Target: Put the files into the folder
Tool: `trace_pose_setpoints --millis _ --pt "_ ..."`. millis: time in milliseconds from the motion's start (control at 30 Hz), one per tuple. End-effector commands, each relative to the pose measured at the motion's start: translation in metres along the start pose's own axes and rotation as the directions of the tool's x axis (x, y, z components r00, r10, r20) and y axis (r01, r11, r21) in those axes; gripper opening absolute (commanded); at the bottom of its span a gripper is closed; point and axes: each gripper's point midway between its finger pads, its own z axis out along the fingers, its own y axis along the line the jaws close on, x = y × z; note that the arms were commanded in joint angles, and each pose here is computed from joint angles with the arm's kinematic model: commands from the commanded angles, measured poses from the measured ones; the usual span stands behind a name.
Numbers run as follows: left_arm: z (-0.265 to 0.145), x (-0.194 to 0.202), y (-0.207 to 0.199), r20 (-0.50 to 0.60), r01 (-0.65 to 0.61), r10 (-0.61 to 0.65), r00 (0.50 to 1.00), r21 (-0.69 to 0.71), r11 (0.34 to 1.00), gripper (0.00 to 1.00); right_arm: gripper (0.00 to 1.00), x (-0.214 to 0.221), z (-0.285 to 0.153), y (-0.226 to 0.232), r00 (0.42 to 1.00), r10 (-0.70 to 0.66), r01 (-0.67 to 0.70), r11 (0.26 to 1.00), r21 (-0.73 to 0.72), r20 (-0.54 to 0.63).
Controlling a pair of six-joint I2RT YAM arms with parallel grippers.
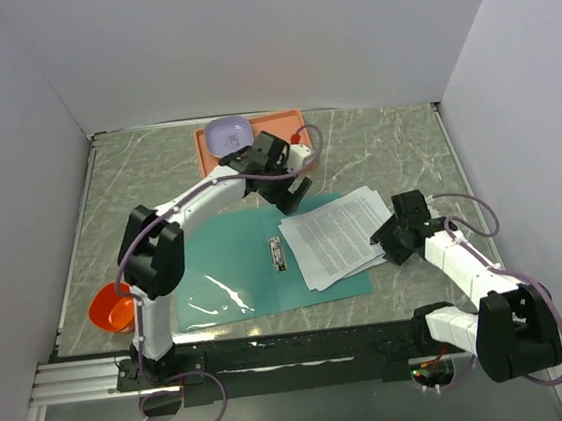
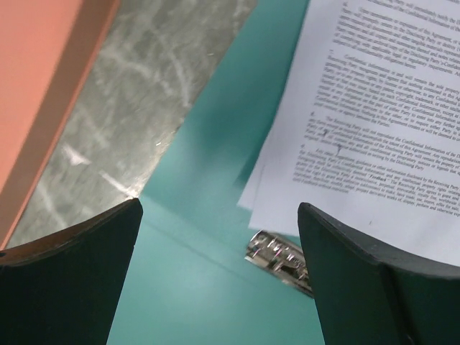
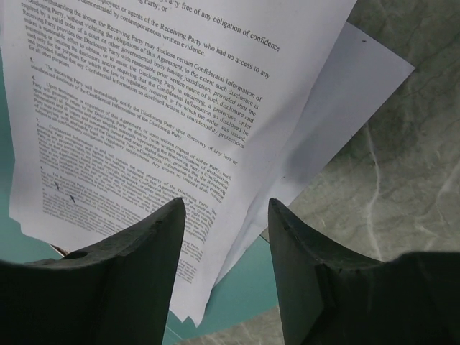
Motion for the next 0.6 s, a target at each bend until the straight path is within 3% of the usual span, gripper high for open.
trace_pose_setpoints --millis 0,300,567 --pt "0.013 -0.024 -0.008 0.047 -0.047 0.047 0.998 -0.007 0.999 0.96 0.56 0.003 0.008 0.002 1.0 0.024 -0.024 1.0 -0.001 0.008" --pt "0.039 -0.014 -0.024 0.0 -0.095 0.095 0.995 0.019 0.995 0.96 0.54 0.016 0.012 -0.004 1.0 0.03 -0.03 1.0 0.005 0.007" --pt "0.061 0.033 -0.03 -0.131 -0.21 0.211 0.969 0.023 0.977 0.96 0.47 0.019 0.014 0.004 0.999 0.051 -0.05 0.998 -0.033 0.019"
